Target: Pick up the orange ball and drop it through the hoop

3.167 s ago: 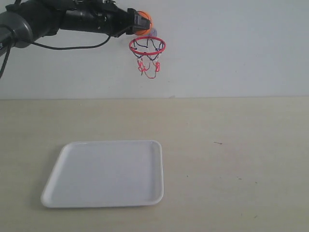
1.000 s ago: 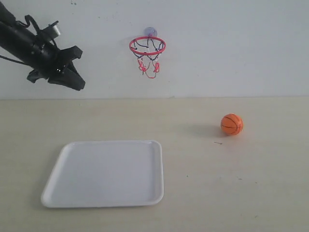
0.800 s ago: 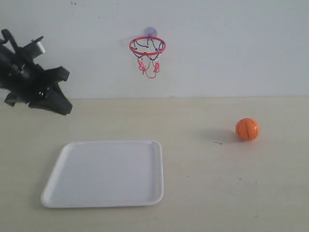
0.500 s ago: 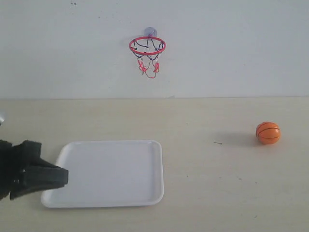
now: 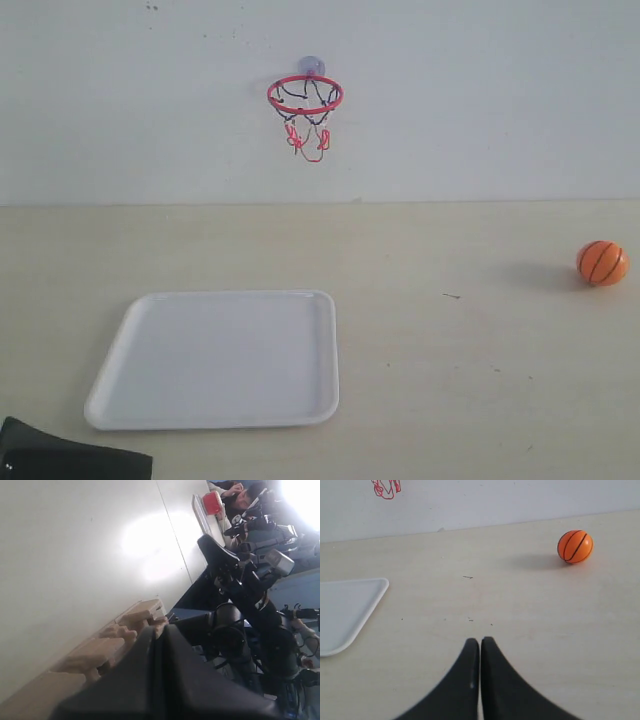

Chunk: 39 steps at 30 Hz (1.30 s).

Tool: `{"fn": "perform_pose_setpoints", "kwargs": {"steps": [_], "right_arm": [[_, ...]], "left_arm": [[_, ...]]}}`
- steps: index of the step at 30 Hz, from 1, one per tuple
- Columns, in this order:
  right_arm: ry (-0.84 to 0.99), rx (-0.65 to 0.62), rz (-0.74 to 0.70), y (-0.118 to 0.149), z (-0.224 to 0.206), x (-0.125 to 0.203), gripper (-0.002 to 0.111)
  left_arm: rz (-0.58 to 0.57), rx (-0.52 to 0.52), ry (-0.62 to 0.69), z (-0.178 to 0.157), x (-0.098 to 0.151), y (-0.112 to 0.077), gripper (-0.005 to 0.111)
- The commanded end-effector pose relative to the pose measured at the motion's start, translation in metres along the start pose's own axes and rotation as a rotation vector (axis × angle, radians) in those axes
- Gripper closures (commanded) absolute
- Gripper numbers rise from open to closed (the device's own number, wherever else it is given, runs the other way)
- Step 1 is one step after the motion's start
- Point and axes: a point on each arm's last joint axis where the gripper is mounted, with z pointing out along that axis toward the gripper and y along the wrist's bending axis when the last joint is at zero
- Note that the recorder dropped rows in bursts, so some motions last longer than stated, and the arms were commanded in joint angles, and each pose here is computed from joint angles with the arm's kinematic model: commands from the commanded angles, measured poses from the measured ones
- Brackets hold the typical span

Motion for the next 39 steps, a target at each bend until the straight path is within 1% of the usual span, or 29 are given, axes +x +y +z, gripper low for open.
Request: {"fn": "perform_pose_setpoints", "kwargs": {"steps": [1,6,14,18,20,24,25,27,28,29,31,34,37,39], "right_arm": [[-0.011,-0.002,-0.010,0.000,0.000,-0.001,0.108],[-0.022,-0.005,-0.005,0.000,0.000,-0.002,0.108],[-0.022,-0.005,-0.005,0.000,0.000,-0.002,0.108],[-0.022,-0.005,-0.005,0.000,0.000,-0.002,0.108],[-0.022,-0.005,-0.005,0.000,0.000,-0.002,0.108],[-0.022,-0.005,-0.005,0.000,0.000,-0.002,0.108],[-0.022,-0.005,-0.005,0.000,0.000,-0.002,0.108],[-0.022,-0.005,-0.005,0.000,0.000,-0.002,0.108],[-0.022,-0.005,-0.005,0.000,0.000,-0.002,0.108],[-0.022,-0.005,-0.005,0.000,0.000,-0.002,0.108],[-0.022,-0.005,-0.005,0.000,0.000,-0.002,0.108],[-0.022,-0.005,-0.005,0.000,0.000,-0.002,0.108],[-0.022,-0.005,-0.005,0.000,0.000,-0.002,0.108],[-0.022,-0.005,-0.005,0.000,0.000,-0.002,0.108]], "left_arm": [[0.024,0.042,-0.050,-0.002,-0.001,-0.009,0.103],[0.154,0.057,-0.097,-0.010,0.006,-0.028,0.103],[0.438,0.090,-0.197,-0.026,0.031,-0.065,0.103],[0.542,0.106,-0.239,-0.032,0.043,-0.077,0.103],[0.566,0.116,-0.256,-0.034,0.046,-0.081,0.103],[0.587,0.146,-0.294,-0.036,0.048,-0.087,0.103],[0.601,0.171,-0.323,-0.038,0.050,-0.091,0.103],[0.605,0.124,-0.453,-0.044,0.045,-0.093,0.103],[0.587,0.075,-0.555,-0.049,0.041,-0.093,0.103],[0.570,0.057,-0.628,-0.054,0.041,-0.095,0.103],[0.541,0.014,-0.742,-0.062,0.042,-0.097,0.103],[0.469,-0.001,-0.871,-0.073,0.045,-0.098,0.103],[0.371,0.021,-0.969,-0.081,0.048,-0.099,0.103],[0.312,0.075,-0.990,-0.085,0.052,-0.103,0.103]]}}
